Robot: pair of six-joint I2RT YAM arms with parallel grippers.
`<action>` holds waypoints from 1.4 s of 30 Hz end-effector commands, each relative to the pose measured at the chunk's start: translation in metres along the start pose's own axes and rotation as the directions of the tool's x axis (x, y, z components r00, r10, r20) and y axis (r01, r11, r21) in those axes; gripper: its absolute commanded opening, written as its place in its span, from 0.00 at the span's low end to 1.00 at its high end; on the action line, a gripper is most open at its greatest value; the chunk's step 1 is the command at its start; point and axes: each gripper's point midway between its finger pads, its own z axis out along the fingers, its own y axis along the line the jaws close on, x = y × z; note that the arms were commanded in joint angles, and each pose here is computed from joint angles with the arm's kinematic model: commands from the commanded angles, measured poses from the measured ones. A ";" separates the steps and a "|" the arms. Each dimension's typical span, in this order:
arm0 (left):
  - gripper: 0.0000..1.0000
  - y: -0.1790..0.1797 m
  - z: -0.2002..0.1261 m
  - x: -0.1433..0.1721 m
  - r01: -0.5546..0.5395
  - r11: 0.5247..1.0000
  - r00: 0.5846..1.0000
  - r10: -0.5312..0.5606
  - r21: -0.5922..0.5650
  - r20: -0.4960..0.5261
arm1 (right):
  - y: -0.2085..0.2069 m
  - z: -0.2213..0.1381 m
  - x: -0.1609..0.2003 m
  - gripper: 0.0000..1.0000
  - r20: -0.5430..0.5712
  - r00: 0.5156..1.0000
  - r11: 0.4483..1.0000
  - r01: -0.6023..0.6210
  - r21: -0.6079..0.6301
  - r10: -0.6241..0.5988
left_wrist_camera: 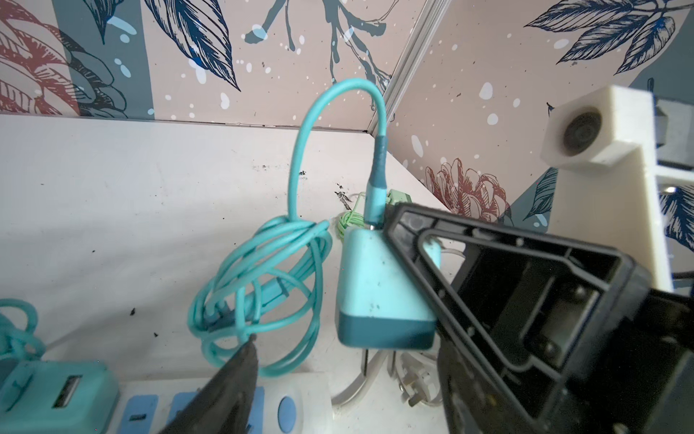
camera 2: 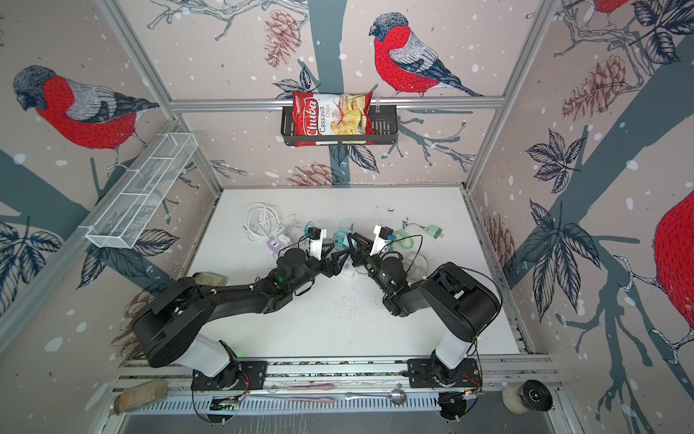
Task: Insert plugs into power strip
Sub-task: Pick up the plug from the top-right of the table.
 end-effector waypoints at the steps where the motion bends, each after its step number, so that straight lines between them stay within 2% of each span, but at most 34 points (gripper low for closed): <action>1: 0.73 -0.008 0.003 -0.017 -0.018 0.999 0.998 0.016 0.032 0.059 | 0.011 0.002 -0.010 0.00 0.042 0.999 0.999 -0.023 -0.043 0.025; 7: 0.65 -0.008 0.009 -0.014 -0.020 0.999 0.999 0.018 0.037 0.046 | 0.012 0.002 -0.012 0.00 0.046 0.998 0.998 -0.030 -0.047 0.032; 14: 0.64 -0.014 0.012 -0.012 -0.022 0.997 0.998 0.018 0.078 0.052 | 0.016 0.003 -0.013 0.00 0.048 0.995 0.994 -0.083 -0.071 0.087; 26: 0.62 -0.011 0.015 -0.020 -0.040 0.998 0.996 0.035 0.052 0.083 | 0.023 0.006 -0.006 0.00 0.009 0.994 0.987 -0.111 -0.115 0.113; 38: 0.59 -0.001 0.006 -0.035 -0.073 0.997 0.985 0.075 -0.022 0.156 | 0.023 0.007 0.005 0.01 -0.041 0.991 0.986 -0.129 -0.104 0.126; 42: 0.48 0.001 0.007 -0.037 -0.087 0.996 0.982 0.092 -0.037 0.167 | 0.021 0.006 0.009 0.01 -0.058 0.990 0.987 -0.130 -0.094 0.125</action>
